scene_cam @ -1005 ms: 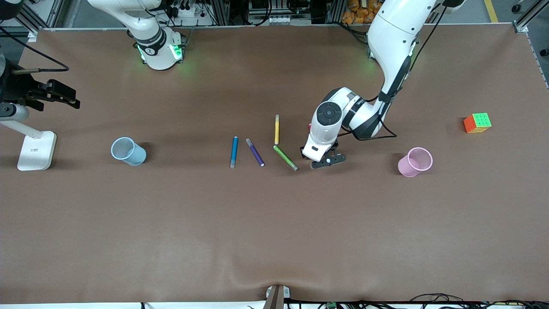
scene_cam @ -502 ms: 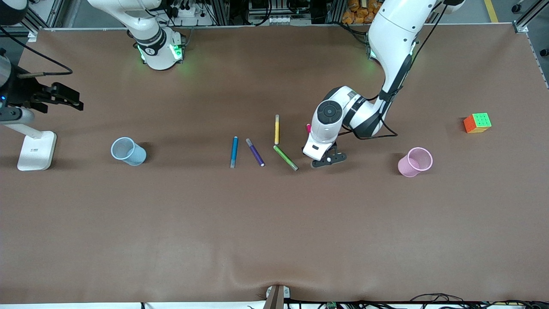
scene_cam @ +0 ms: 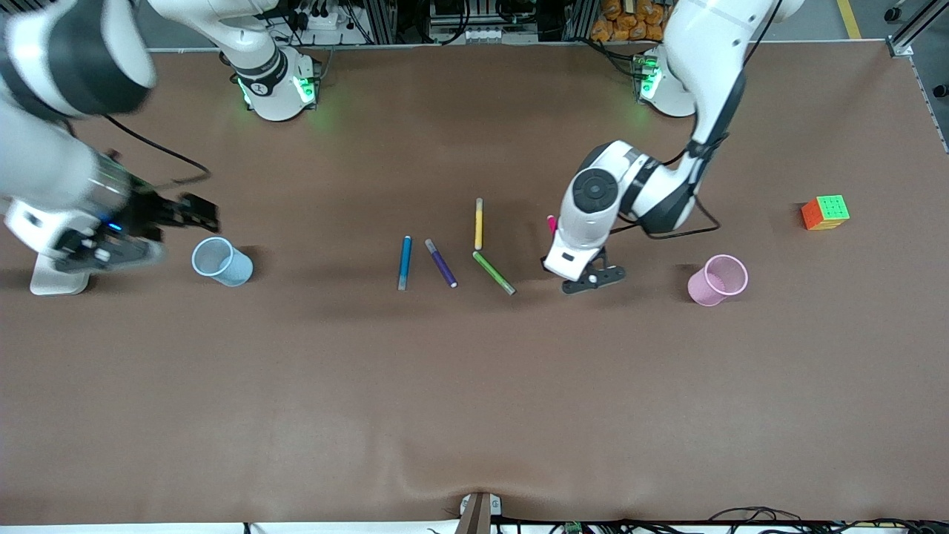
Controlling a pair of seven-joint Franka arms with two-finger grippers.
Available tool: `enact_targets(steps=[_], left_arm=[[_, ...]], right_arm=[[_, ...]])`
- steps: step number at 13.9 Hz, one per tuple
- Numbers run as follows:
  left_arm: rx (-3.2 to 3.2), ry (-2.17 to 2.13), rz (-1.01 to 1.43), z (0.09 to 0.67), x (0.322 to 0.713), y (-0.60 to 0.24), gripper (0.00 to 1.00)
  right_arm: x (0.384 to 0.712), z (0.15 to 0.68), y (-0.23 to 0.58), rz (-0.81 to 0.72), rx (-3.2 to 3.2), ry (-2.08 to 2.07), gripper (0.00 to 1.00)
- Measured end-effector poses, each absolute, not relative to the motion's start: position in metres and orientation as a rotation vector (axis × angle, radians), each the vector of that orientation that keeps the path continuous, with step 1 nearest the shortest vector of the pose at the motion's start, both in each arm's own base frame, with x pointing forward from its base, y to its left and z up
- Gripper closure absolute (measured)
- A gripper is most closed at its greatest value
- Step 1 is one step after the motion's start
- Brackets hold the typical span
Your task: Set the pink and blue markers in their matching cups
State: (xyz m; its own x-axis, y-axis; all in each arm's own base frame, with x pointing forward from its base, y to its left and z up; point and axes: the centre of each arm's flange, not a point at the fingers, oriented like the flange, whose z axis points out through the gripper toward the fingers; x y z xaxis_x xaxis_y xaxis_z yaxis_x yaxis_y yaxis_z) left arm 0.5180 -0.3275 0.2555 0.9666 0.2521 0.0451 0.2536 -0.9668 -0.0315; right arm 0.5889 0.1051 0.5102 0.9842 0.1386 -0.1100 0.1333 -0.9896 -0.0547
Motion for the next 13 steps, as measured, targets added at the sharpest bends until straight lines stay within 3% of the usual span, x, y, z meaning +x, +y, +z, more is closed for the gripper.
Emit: enact_targets(steps=[7, 13], left_arm=[[-3.029, -0.26, -0.304, 0.342, 0.574, -0.215, 0.84], [-2.858, -0.031, -0.574, 0.373, 0.566, -0.163, 0.84]], right_arm=[[0.609, 0.387, 0.223, 0.142, -3.106, -0.192, 0.0], [0.6, 0.322, 0.281, 0.049, -3.104, -0.148, 0.0]])
